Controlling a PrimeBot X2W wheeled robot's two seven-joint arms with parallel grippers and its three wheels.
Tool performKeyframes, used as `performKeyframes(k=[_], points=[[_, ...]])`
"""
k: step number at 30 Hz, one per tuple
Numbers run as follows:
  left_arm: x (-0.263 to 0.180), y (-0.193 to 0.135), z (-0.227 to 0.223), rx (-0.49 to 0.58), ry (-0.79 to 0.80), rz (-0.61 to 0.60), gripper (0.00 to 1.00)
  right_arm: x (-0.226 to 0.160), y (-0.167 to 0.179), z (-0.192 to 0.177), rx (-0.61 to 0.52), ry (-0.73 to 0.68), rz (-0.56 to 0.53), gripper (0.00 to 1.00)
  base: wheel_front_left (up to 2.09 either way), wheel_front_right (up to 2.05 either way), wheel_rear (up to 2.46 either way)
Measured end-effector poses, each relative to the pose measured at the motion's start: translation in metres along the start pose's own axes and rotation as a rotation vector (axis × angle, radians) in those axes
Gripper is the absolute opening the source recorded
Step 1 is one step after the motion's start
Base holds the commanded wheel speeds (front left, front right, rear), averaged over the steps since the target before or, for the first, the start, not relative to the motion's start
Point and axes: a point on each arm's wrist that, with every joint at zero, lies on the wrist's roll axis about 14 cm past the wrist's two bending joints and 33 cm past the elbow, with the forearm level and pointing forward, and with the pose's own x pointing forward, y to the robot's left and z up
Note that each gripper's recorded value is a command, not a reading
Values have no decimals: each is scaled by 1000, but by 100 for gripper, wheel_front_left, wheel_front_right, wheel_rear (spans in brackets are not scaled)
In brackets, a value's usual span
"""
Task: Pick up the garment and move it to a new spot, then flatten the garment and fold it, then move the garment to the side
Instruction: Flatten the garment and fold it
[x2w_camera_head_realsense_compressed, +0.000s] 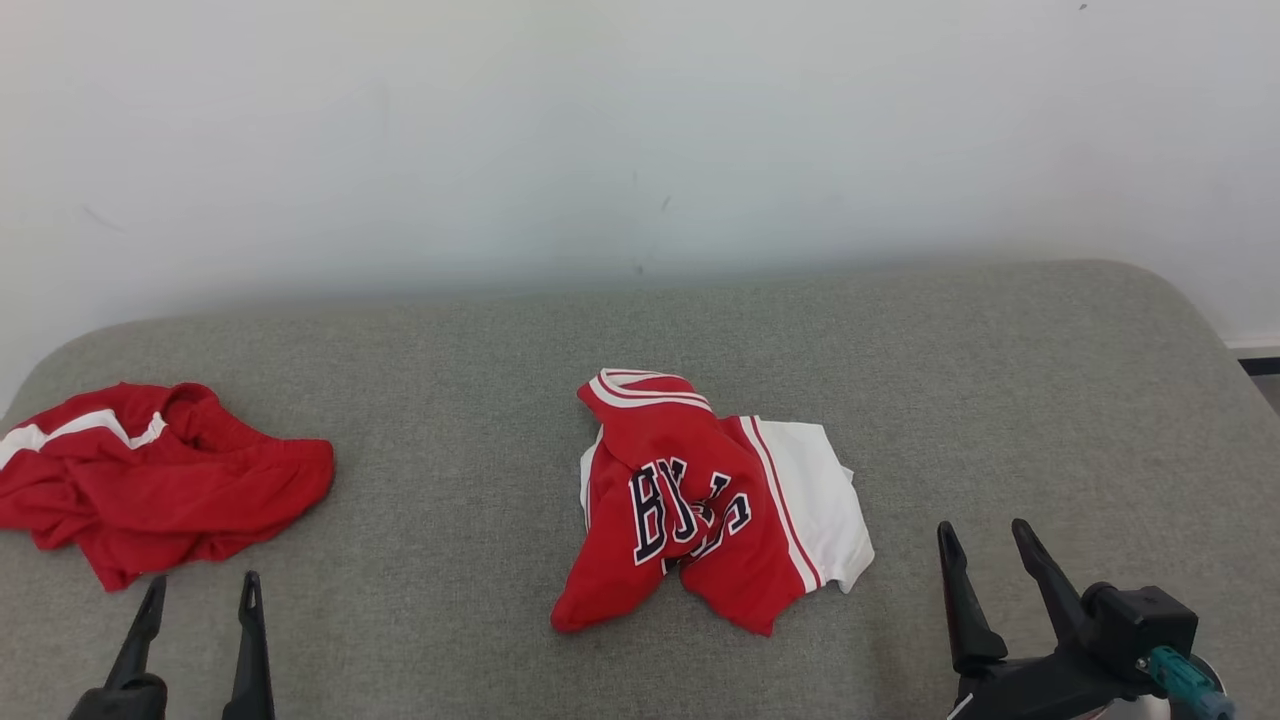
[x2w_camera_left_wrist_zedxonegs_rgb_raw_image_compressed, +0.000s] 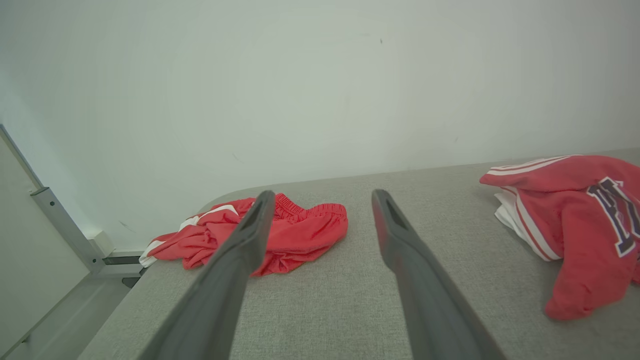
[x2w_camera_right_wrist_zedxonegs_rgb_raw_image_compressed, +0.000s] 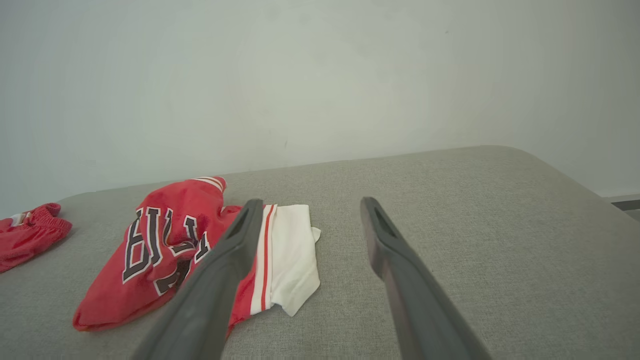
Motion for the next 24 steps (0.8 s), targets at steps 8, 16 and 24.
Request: performKeyframes(k=[8, 16, 24], points=[[1, 2, 3, -26, -21, 32, 100, 21, 14, -7, -45, 42, 44, 100, 0, 0, 0], [7, -2, -2, -42, -16, 37, 100, 65, 12, -39, -85, 177, 56, 100, 0, 0, 0], [20, -14, -17, -61, 17, 11, 100, 102, 8, -82, -84, 309, 55, 100, 0, 0, 0]])
